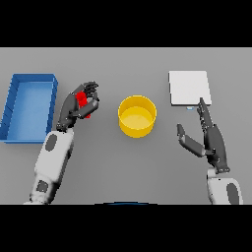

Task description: Pick up the red beaker and tilt it to pour out 1 green nut into yellow bowl. Pick up the yellow bowl and place it on the metallic measuring scale.

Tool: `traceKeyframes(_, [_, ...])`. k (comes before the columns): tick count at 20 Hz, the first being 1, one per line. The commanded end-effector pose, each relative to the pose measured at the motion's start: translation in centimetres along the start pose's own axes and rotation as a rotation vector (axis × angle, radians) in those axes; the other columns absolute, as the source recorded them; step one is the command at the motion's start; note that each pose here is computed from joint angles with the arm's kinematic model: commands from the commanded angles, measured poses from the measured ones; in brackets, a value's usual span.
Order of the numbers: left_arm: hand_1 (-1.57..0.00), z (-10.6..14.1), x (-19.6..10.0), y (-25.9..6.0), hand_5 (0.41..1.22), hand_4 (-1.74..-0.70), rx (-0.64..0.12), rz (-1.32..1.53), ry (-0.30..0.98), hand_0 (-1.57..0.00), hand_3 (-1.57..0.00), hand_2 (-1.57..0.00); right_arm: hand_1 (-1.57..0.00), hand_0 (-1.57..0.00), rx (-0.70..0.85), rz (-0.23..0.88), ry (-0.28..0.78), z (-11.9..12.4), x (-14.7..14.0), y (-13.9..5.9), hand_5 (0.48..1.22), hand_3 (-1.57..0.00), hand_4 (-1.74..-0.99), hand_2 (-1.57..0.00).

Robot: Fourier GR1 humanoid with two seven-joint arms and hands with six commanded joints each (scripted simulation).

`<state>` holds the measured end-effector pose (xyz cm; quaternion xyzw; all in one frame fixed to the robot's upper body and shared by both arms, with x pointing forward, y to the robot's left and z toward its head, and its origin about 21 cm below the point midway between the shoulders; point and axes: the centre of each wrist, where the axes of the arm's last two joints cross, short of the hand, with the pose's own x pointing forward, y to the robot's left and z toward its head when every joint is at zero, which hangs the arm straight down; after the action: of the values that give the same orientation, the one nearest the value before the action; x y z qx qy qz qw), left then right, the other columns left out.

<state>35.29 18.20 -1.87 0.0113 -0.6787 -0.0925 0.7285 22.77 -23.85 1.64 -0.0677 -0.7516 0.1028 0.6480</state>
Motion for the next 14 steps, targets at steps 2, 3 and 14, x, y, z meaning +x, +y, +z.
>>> traceKeyframes(2, [-0.87,-0.1,-0.3,-0.3,1.003,-1.44,0.037,-0.045,0.007,-0.86,-0.88,-0.89,0.0,0.0,0.005,-0.004,0.008,0.2,-0.3,0.4,0.683,0.0,-1.283,0.0])
traceKeyframes(3, [-1.01,-0.3,-0.3,-0.4,1.047,-1.44,0.044,-0.063,0.002,-1.0,-1.02,-1.02,0.0,0.0,0.003,-0.003,0.018,0.1,-0.5,0.3,0.684,0.0,-1.287,0.0])
traceKeyframes(14, [-1.52,-0.8,1.7,-0.8,1.1,-1.69,0.078,-0.048,-0.135,-1.52,-1.52,-1.52,0.0,0.0,0.019,0.018,0.0,-0.4,-0.6,0.8,0.667,0.0,-1.254,0.0])
